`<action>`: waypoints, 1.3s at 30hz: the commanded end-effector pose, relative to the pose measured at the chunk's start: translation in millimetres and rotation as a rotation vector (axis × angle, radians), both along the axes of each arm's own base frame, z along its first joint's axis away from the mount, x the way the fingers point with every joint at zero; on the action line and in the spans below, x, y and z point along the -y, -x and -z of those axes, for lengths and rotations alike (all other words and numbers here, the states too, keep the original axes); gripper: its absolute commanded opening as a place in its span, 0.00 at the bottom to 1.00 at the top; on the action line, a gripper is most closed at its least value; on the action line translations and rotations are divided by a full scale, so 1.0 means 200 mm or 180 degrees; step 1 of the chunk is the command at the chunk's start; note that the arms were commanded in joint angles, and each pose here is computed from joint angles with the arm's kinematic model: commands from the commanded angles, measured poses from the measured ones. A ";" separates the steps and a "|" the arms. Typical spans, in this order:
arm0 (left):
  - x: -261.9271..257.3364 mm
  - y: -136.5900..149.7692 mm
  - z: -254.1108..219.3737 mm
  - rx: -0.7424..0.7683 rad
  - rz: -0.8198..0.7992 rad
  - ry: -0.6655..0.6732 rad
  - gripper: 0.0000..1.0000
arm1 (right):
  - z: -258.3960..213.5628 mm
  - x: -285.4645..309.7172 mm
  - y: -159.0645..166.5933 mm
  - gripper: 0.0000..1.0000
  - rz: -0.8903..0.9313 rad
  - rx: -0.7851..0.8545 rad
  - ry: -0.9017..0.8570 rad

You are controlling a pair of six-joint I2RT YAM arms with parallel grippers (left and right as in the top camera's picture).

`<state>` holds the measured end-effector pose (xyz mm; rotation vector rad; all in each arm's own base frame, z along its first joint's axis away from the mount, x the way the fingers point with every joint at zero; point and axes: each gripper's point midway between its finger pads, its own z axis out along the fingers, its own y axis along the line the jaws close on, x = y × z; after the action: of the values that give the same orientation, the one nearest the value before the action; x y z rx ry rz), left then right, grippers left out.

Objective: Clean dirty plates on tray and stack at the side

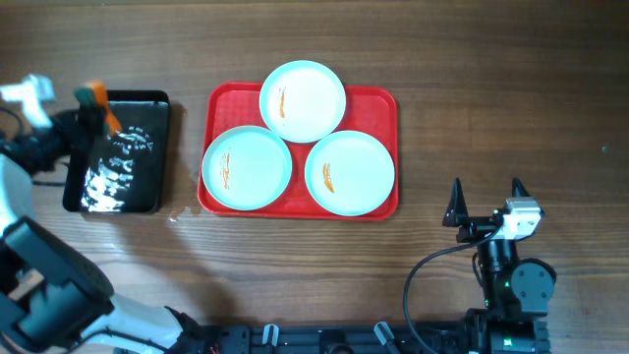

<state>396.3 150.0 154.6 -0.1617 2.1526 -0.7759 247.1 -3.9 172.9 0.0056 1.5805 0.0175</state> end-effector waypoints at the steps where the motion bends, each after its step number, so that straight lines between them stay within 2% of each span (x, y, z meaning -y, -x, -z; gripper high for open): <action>1: -0.05 0.03 0.14 0.0000 0.0028 -0.0155 0.04 | -0.01 0.01 0.00 1.00 0.0046 0.0018 -0.0037; 3: -0.03 -0.02 -0.34 0.0909 0.0315 0.0060 0.04 | -0.01 0.01 0.00 1.00 0.0048 0.0018 -0.0037; 4: -0.03 -0.02 -0.50 0.1093 0.0334 0.0001 0.04 | -0.01 0.01 0.00 1.00 0.0046 0.0018 -0.0037; 6: -0.02 -0.01 -0.72 0.1377 0.0362 -0.0284 0.04 | -0.01 0.01 0.00 1.00 0.0048 0.0018 -0.0036; 8: 0.00 0.00 -0.81 0.1547 0.0391 -0.0467 0.04 | -0.01 0.01 0.00 1.00 0.0048 0.0018 -0.0039; 9: -0.01 0.00 -0.82 0.1547 0.0352 -0.0532 0.04 | -0.01 0.01 0.00 1.00 0.0048 0.0018 -0.0037; 11: -0.09 -0.01 -0.67 0.1057 -0.0006 -0.0554 0.04 | -0.01 0.01 0.00 1.00 0.0046 0.0018 -0.0039; 12: -0.15 -0.01 -0.48 0.0561 -0.0259 -0.0605 0.04 | -0.01 0.01 0.00 1.00 0.0046 0.0018 -0.0037; 14: -0.16 0.02 -0.07 -0.0168 -0.0307 -0.0689 0.04 | -0.01 0.01 0.00 1.00 0.0048 0.0018 -0.0037; 16: -0.11 0.04 0.20 -0.0488 -0.0229 -0.0463 0.04 | -0.01 0.01 0.00 1.00 0.0048 0.0018 -0.0039; 17: -0.08 0.04 0.22 -0.0472 -0.0156 -0.0296 0.04 | -0.01 0.01 0.00 1.00 0.0046 0.0018 -0.0037; 18: -0.05 0.02 0.13 -0.0245 -0.0060 -0.0162 0.04 | -0.01 0.01 0.00 1.00 0.0046 0.0018 -0.0037; 20: -0.03 -0.04 -0.26 0.0371 0.0066 -0.0255 0.04 | -0.01 0.01 0.00 1.00 0.0046 0.0018 -0.0037; 22: -0.01 -0.03 -0.64 0.0865 0.0069 -0.0712 0.04 | -0.01 0.01 0.00 1.00 0.0046 0.0018 -0.0037; 25: -0.01 0.02 -0.91 0.1247 -0.0082 -0.1264 0.04 | -0.01 0.01 0.00 1.00 0.0046 0.0018 -0.0037; 27: -0.05 0.03 -0.87 0.1047 -0.0255 -0.1348 0.04 | -0.01 0.01 0.00 1.00 0.0048 0.0018 -0.0036; 31: -0.11 0.04 -0.29 0.0026 -0.0320 -0.0838 0.04 | -0.01 0.01 0.00 1.00 0.0048 0.0018 -0.0037; 32: -0.10 0.06 0.00 -0.0349 -0.0259 -0.0555 0.04 | -0.01 0.01 0.00 1.00 0.0046 0.0018 -0.0037; 34: -0.07 0.07 0.24 -0.0651 -0.0199 -0.0200 0.04 | -0.01 0.01 0.00 1.00 0.0048 0.0018 -0.0039; 36: -0.04 0.02 0.05 -0.0169 -0.0033 0.0036 0.04 | -0.01 0.01 0.00 1.00 0.0046 0.0018 -0.0037; 37: -0.02 -0.03 -0.28 0.0358 0.0090 0.0067 0.04 | -0.01 0.01 0.00 1.00 0.0046 0.0018 -0.0039; 39: -0.01 -0.03 -0.61 0.0729 0.0092 -0.0160 0.04 | -0.01 0.01 0.00 1.00 0.0046 0.0018 -0.0039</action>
<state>394.0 162.2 130.7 -0.2683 2.2450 -0.7818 247.1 -3.9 172.9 0.0056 1.5805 0.0175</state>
